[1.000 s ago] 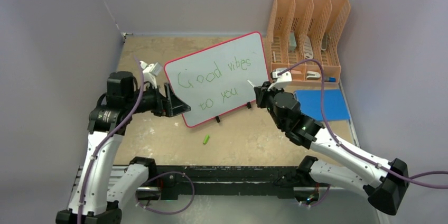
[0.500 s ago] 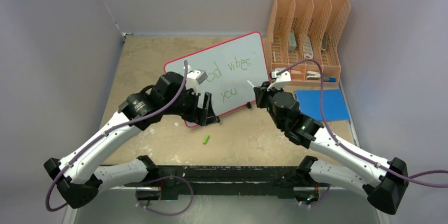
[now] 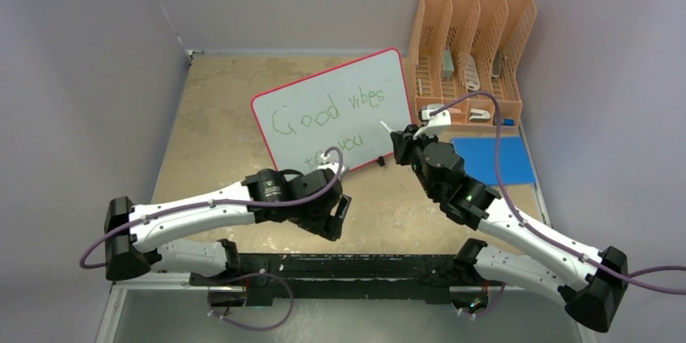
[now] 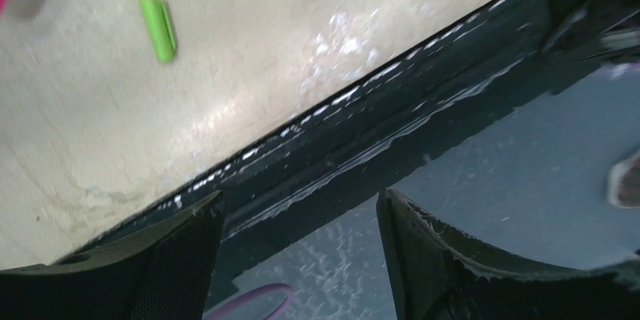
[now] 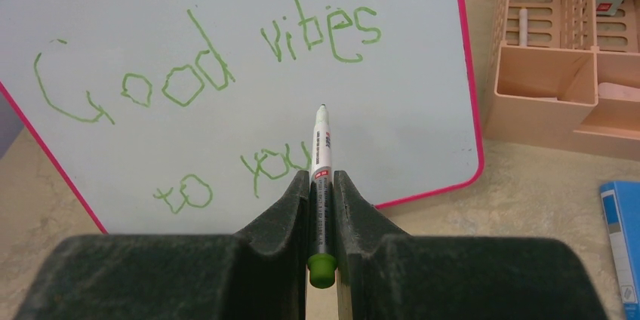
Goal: Write a sentence on the whiteboard
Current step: Pick up the pen cap from the center of the board.
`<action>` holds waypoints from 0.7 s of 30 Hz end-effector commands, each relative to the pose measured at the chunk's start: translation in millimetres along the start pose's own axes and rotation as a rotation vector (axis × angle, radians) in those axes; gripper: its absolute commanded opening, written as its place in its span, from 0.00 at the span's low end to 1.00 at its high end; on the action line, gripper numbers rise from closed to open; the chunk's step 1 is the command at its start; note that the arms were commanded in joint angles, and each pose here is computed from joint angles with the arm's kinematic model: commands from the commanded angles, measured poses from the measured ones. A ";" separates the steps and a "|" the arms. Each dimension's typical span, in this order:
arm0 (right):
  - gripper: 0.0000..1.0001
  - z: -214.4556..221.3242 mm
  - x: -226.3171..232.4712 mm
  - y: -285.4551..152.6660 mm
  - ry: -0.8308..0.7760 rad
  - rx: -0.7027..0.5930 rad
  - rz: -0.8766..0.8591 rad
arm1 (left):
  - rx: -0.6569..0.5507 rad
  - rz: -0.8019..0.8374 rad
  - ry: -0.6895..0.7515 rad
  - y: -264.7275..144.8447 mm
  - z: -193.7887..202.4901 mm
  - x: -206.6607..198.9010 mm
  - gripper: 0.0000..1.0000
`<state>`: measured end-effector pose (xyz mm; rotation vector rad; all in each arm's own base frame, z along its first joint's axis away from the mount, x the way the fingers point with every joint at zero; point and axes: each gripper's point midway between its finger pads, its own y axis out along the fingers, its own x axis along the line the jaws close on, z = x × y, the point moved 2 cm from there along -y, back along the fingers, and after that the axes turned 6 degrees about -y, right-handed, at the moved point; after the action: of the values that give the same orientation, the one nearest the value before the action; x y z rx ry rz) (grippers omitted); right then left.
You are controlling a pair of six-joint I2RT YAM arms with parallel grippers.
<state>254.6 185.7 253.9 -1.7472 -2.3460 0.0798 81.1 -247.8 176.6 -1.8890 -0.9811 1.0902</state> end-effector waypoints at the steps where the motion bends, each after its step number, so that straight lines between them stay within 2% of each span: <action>1: 0.00 -11.0 -5.1 -2.9 0.038 -0.043 0.025 | 0.057 -0.170 -0.070 15.2 30.1 18.3 0.71; 7: 0.00 -8.5 -2.7 -0.1 0.037 -0.038 0.018 | -0.009 -0.255 -0.123 33.1 23.7 48.2 0.65; 14: 0.00 -5.0 -1.0 1.8 0.034 -0.030 0.011 | -0.099 -0.149 -0.138 66.7 -19.9 60.5 0.52; 21: 0.00 -3.5 -0.5 1.4 0.032 -0.023 0.007 | -0.064 -0.156 -0.118 99.0 -38.6 74.8 0.41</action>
<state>254.5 186.4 249.7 -1.7422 -2.3406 0.0880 146.9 -220.0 83.2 -1.6889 -1.2764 1.1201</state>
